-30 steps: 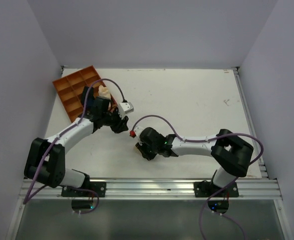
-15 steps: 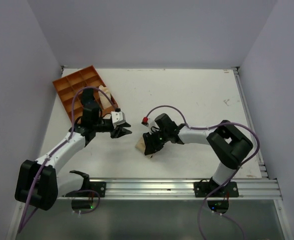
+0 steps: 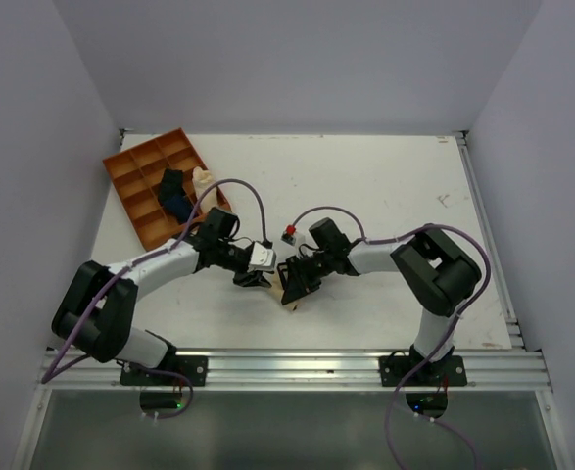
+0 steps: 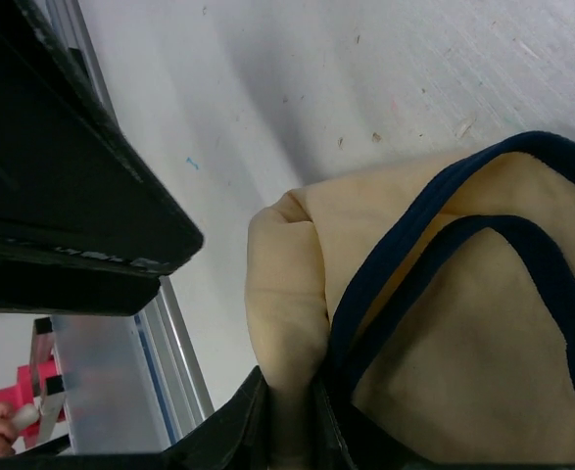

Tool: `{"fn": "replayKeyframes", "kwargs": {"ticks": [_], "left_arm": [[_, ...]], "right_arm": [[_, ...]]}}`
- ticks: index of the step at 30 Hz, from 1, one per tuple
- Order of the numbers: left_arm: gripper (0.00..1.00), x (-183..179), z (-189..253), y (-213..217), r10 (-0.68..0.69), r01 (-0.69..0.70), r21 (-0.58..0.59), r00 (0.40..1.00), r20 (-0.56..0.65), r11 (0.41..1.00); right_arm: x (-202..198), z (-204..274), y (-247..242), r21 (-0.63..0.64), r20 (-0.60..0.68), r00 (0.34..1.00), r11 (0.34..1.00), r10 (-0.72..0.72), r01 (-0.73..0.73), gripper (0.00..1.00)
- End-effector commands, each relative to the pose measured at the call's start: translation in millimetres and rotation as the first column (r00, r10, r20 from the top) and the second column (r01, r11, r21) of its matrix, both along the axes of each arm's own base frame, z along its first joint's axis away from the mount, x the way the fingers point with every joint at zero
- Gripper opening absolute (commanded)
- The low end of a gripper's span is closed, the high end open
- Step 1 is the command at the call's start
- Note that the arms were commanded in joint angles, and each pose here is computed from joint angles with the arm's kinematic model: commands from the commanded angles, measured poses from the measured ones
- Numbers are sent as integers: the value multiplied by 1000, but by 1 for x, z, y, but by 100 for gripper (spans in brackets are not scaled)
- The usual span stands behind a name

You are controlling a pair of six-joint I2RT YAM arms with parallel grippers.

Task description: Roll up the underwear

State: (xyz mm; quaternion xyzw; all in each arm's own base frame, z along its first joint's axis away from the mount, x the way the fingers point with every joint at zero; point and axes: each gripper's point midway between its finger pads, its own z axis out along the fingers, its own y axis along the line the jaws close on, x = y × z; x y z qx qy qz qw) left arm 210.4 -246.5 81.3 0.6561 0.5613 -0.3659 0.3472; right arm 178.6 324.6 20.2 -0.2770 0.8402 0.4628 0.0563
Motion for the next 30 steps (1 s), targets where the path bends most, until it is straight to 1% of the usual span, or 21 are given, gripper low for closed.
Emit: {"fn": "replayKeyframes", "kwargs": {"ticks": [1,7,14,18,19,24,27,28,29,30], "left_arm": [[42,10,-2,-4,-59,58,23,995,75,998],[42,10,-10,-12,-90,86,50,992,91,995],[40,5,-21,-16,-154,149,102,987,38,984],[39,2,-27,-19,-184,182,131,983,3,974],[39,0,-32,-18,-188,188,149,982,-20,971],[38,-5,-36,-20,-209,213,168,977,-41,962],[33,-6,-35,-21,-218,225,170,974,-58,960],[31,-8,-38,-21,-223,234,172,972,-77,957],[26,-9,-39,-21,-228,241,175,970,-87,955],[25,-9,-37,-22,-237,250,174,967,-94,953]], "right_arm": [[-16,-26,-14,-77,-95,995,997,-20,13,23],[-15,-30,-13,-59,-138,990,998,-37,29,23],[-15,-32,-13,-49,-157,986,998,-50,43,22],[-14,-27,-12,-20,-163,985,998,-55,53,22],[-14,-26,-12,-19,-164,985,998,-58,56,22],[-12,-27,-16,-30,-165,983,997,-74,70,23],[-11,-26,-14,-13,-176,981,997,-77,76,23],[-11,-26,-13,-4,-170,982,997,-76,77,23],[-10,-25,-13,1,-175,981,997,-81,82,23],[-11,-25,-13,7,-181,980,996,-81,84,23]]}}
